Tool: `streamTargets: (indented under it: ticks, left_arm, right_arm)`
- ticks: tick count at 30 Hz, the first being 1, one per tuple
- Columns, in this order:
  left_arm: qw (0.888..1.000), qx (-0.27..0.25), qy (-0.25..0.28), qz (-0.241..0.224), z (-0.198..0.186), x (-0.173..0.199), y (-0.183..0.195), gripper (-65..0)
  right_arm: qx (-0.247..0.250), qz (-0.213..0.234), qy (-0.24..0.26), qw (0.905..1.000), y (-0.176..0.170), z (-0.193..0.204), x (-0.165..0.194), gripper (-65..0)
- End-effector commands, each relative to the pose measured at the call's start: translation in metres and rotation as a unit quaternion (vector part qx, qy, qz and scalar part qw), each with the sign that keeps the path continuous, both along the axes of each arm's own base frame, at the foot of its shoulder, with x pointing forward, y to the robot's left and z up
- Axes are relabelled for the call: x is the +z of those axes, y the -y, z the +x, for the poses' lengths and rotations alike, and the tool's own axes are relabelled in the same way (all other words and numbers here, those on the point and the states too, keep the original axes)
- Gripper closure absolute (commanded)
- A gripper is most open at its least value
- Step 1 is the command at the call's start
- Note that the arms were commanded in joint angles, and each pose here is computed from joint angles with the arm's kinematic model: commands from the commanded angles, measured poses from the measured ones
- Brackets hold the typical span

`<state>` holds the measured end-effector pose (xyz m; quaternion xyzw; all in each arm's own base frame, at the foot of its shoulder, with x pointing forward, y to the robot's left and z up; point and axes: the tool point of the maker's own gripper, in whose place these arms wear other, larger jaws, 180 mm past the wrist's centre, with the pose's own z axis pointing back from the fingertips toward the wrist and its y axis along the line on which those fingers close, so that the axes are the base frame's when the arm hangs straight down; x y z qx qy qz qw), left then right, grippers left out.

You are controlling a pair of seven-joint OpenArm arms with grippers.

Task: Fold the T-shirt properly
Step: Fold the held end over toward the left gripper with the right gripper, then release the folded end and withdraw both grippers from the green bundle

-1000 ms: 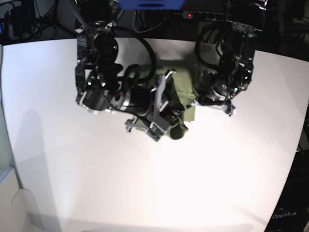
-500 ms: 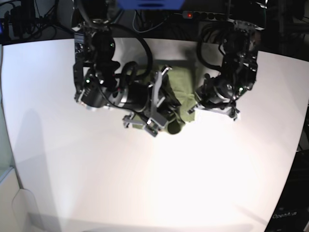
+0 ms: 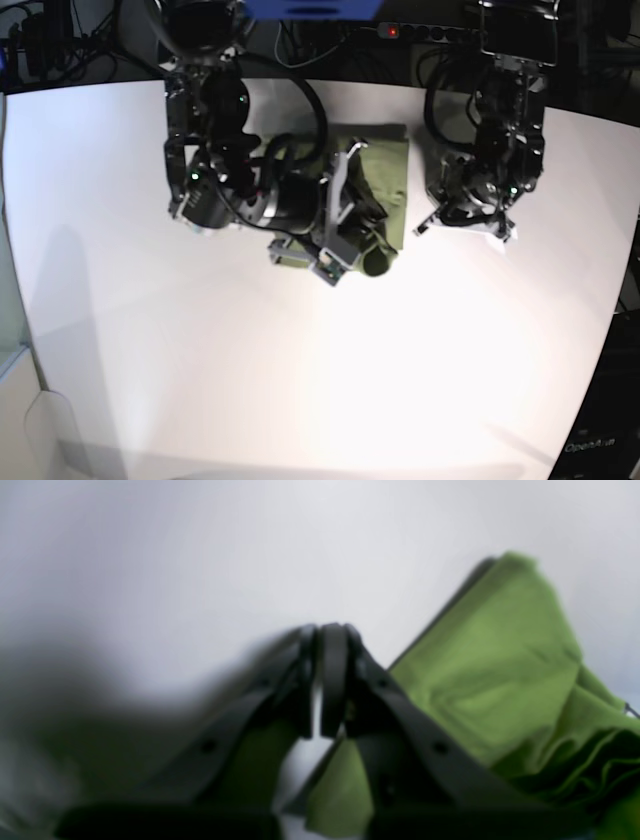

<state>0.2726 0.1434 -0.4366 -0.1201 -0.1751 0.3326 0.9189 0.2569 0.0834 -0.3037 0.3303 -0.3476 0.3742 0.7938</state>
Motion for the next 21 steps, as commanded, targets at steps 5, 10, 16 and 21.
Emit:
streamTargets:
  ticks: [5, 10, 16, 21]
  left_arm:
    - [1.0, 0.001, -0.003, 0.0, 0.0, 0.0, -0.001, -2.3]
    - [1.0, -0.001, 0.003, -0.003, 0.002, 0.004, 0.001, -2.3]
    - [1.0, -0.001, 0.003, -0.003, 0.002, 0.004, 0.001, -2.3]
    - [1.0, -0.002, 0.002, -0.003, 0.002, 0.004, 0.001, -2.3]
  right_arm:
    - [0.022, 0.025, 0.019, 0.9993, -0.016, 0.001, 0.015, -0.7]
    - [0.022, 0.035, -0.018, 0.999, -0.022, 0.0, -0.005, -0.7]
    - [0.023, 0.035, -0.035, 0.9985, -0.024, 0.0, -0.015, -1.2]
    - [0.024, 0.034, -0.037, 0.9985, -0.025, 0.0, -0.016, -17.6]
